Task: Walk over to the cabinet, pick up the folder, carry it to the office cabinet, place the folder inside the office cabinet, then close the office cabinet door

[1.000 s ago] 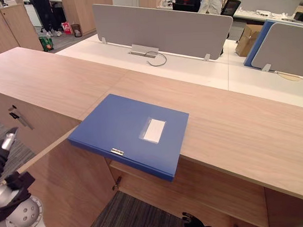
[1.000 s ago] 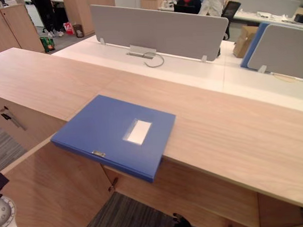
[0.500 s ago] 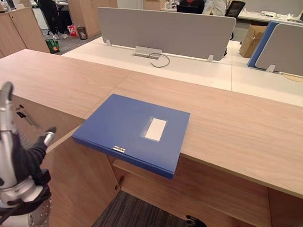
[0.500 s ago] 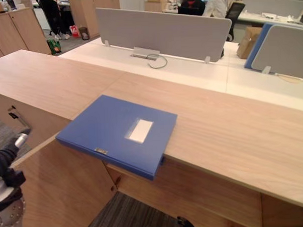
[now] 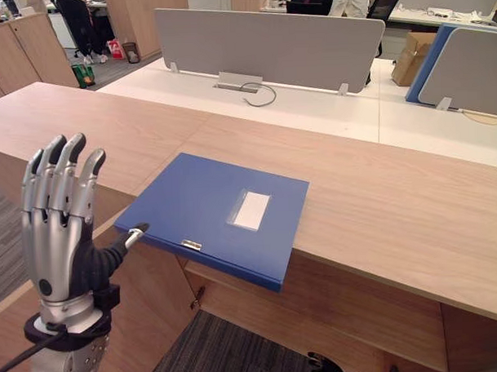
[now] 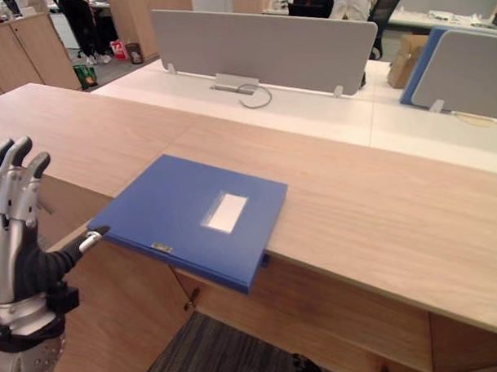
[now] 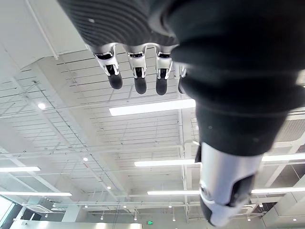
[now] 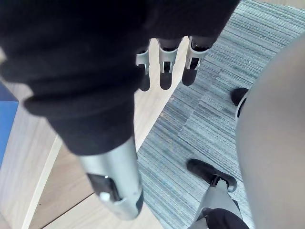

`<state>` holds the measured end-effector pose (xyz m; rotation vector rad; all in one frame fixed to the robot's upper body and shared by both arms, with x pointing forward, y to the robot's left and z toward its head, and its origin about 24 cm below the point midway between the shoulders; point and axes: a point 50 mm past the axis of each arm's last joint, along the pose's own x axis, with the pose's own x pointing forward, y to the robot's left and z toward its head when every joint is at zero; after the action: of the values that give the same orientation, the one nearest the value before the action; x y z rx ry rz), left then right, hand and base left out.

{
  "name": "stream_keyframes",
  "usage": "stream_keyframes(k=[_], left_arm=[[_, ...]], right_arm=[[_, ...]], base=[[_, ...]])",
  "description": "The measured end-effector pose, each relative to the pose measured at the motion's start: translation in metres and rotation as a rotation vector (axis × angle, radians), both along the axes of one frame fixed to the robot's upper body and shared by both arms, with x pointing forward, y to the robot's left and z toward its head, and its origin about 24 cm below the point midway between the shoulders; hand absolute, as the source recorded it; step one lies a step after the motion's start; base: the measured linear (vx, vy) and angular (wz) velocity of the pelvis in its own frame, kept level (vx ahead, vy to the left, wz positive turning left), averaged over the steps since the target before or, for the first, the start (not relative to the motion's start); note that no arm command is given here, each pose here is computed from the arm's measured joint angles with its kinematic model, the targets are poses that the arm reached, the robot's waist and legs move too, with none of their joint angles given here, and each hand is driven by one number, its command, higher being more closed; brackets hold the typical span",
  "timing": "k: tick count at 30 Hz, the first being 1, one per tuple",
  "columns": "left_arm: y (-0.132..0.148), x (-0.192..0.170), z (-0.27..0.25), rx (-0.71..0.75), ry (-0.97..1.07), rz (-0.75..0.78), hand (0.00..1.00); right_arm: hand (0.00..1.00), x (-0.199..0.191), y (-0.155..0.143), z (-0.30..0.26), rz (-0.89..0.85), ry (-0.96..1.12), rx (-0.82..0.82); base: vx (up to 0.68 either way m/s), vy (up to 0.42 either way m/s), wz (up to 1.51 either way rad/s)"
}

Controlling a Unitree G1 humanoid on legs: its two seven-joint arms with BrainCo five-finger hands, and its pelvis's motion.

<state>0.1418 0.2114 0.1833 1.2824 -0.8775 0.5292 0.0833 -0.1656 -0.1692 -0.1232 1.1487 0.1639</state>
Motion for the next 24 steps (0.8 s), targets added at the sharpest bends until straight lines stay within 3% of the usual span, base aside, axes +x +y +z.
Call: stream_keyframes(k=[24], left_arm=[[0.008,0.004,-0.022,0.081,0.166,-0.008,0.00]], right_arm=[[0.00,0.001,-0.003,0.000,0.012,0.006,-0.015]], base=[[0.00,0.002,-0.01]])
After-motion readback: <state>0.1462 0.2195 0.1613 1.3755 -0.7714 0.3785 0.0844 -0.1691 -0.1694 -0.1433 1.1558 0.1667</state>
